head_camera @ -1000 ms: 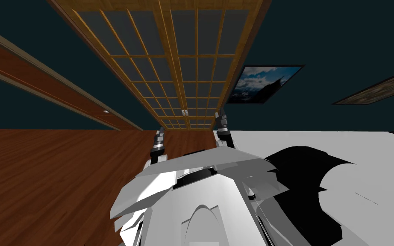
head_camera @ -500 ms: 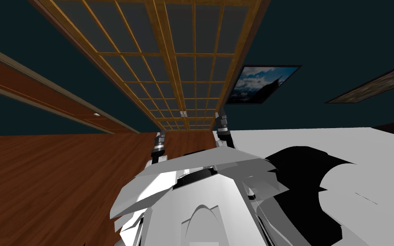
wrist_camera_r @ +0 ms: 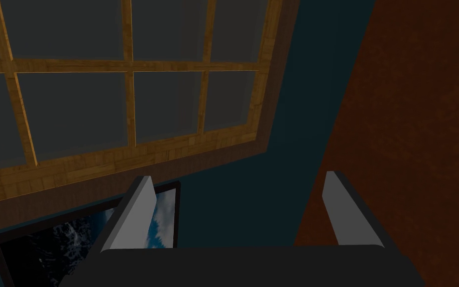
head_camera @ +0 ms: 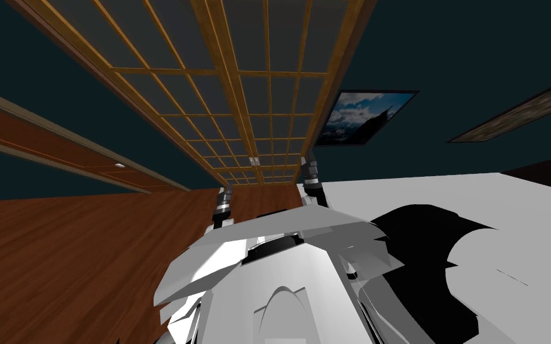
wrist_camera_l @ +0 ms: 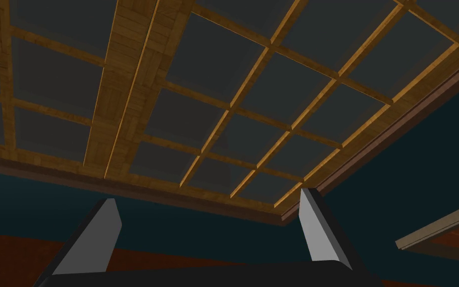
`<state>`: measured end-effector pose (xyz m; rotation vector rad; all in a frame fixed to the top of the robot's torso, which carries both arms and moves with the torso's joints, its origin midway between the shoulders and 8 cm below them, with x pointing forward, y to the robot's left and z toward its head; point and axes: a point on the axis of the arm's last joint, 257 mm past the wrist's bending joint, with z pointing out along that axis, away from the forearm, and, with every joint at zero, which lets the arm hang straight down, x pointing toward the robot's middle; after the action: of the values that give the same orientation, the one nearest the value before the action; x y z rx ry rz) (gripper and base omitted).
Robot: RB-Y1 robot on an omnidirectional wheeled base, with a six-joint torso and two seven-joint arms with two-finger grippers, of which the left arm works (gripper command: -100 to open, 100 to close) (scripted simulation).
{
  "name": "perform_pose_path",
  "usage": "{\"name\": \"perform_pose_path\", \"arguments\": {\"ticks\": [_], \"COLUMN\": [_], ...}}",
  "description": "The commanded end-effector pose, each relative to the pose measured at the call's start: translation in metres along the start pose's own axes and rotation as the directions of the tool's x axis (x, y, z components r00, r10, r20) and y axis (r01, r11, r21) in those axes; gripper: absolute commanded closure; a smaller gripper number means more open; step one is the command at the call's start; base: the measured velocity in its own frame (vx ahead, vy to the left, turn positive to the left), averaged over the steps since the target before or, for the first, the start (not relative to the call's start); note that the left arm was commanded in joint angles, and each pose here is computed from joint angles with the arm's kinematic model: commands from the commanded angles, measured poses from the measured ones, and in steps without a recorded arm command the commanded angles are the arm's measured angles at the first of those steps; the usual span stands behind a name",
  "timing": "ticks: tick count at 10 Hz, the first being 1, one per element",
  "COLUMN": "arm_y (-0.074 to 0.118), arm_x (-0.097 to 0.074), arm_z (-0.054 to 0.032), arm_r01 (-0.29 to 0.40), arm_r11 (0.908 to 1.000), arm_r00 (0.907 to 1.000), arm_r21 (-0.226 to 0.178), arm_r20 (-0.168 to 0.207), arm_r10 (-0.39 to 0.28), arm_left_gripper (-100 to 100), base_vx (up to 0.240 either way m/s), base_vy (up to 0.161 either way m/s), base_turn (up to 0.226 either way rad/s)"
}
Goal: Pull the door open
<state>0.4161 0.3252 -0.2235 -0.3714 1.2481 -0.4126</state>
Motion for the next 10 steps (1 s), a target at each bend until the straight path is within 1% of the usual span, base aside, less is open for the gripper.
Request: {"name": "perform_pose_path", "arguments": {"ticks": [1, 5, 7, 10], "arm_y": [0.008, 0.027, 0.036, 0.048], "arm_x": [0.007, 0.024, 0.033, 0.045], "arm_z": [-0.0018, -0.0091, -0.013, -0.0192], "arm_r01": [-0.035, -0.115, -0.152, -0.207], "arm_r11": [0.9993, 0.9929, 0.9876, 0.9771], "arm_r00": [0.9993, 0.9924, 0.9867, 0.9752], "arm_r21": [-0.009, -0.03, -0.038, -0.049], "arm_r20": [-0.012, -0.047, -0.064, -0.091], "arm_r10": [0.035, 0.114, 0.15, 0.202], "arm_left_gripper": [-100, -100, -100, -100], "base_vx": [0.108, 0.1, 0.106, 0.092], "base_vy": [0.007, -0.001, 0.014, 0.019], "base_turn": [-0.074, -0.073, -0.07, -0.072]}}
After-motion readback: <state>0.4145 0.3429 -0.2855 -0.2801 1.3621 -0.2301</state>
